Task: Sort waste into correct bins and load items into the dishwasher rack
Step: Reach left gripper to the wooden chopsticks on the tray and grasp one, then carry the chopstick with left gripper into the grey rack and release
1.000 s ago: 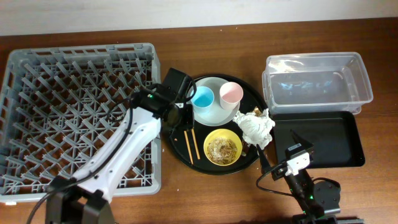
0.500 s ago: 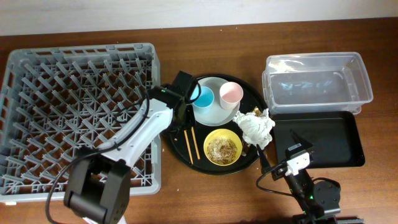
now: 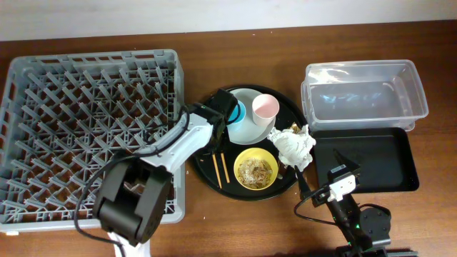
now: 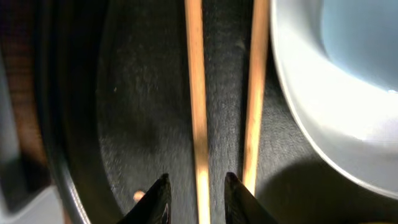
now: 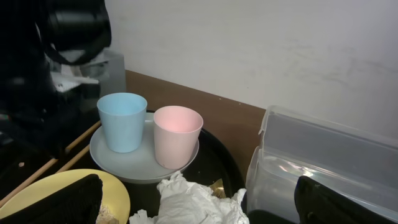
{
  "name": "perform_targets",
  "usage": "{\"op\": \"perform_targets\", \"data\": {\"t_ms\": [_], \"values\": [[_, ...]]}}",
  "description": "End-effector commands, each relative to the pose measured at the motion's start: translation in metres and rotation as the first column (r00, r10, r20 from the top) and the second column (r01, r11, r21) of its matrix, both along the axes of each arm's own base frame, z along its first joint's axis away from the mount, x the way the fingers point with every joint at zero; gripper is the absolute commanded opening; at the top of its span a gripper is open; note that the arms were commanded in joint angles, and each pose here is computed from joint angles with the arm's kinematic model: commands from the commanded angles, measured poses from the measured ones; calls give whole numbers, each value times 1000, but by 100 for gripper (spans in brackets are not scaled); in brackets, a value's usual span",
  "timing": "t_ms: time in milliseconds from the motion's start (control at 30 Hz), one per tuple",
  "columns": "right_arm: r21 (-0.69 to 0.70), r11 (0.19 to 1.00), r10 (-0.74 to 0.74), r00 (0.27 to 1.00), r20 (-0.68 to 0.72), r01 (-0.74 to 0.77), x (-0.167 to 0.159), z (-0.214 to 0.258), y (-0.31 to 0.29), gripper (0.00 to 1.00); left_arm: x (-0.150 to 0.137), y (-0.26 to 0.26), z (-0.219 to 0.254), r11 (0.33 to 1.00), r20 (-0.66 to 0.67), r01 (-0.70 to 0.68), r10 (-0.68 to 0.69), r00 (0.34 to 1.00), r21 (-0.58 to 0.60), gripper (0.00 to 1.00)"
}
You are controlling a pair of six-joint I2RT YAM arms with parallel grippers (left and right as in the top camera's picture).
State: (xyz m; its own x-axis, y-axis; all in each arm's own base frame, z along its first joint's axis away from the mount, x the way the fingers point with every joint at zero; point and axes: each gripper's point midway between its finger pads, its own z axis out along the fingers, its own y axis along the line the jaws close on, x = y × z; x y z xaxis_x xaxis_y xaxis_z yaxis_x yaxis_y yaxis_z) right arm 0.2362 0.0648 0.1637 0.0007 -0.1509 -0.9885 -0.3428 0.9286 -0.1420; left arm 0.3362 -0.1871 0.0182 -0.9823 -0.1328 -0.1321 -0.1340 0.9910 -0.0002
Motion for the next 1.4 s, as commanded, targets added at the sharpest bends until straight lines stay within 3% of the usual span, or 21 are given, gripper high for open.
{"op": "perform_targets", "data": {"t_ms": [0, 67, 167, 433, 567, 733, 900, 1033, 1367], "values": [[7, 1000, -10, 1000, -6, 10, 0, -2, -2, 99, 1, 2, -16, 999, -13, -12, 13, 1000, 29, 25], [7, 1000, -10, 1000, -6, 10, 0, -2, -2, 99, 2, 2, -19, 999, -13, -13, 13, 1000, 30, 22], [7, 1000, -10, 1000, -6, 10, 0, -2, -2, 99, 2, 2, -20, 999, -14, -12, 13, 1000, 30, 7], [7, 1000, -10, 1000, -7, 10, 0, -2, -2, 98, 4, 0, -13, 1000, -3, -12, 12, 1000, 23, 1], [7, 1000, -10, 1000, -6, 10, 0, -2, -2, 98, 18, -8, 32, 999, 78, 45, -43, 996, -15, 1], [7, 1000, -10, 1000, -6, 10, 0, -2, -2, 99, 30, -6, 128, 985, 242, 166, -151, 959, -42, 1], [7, 1000, -10, 1000, -6, 10, 0, -2, -2, 98, 28, 57, 175, 973, 305, 155, -202, 931, 172, 0], [7, 1000, -10, 1000, -6, 10, 0, -2, -2, 98, 23, 94, 167, 948, 213, 183, -241, 947, 259, 0], [7, 1000, -9, 1000, -6, 9, 0, -2, -2, 98, 18, 134, 125, 967, 141, 81, -118, 983, 242, 0]]}}
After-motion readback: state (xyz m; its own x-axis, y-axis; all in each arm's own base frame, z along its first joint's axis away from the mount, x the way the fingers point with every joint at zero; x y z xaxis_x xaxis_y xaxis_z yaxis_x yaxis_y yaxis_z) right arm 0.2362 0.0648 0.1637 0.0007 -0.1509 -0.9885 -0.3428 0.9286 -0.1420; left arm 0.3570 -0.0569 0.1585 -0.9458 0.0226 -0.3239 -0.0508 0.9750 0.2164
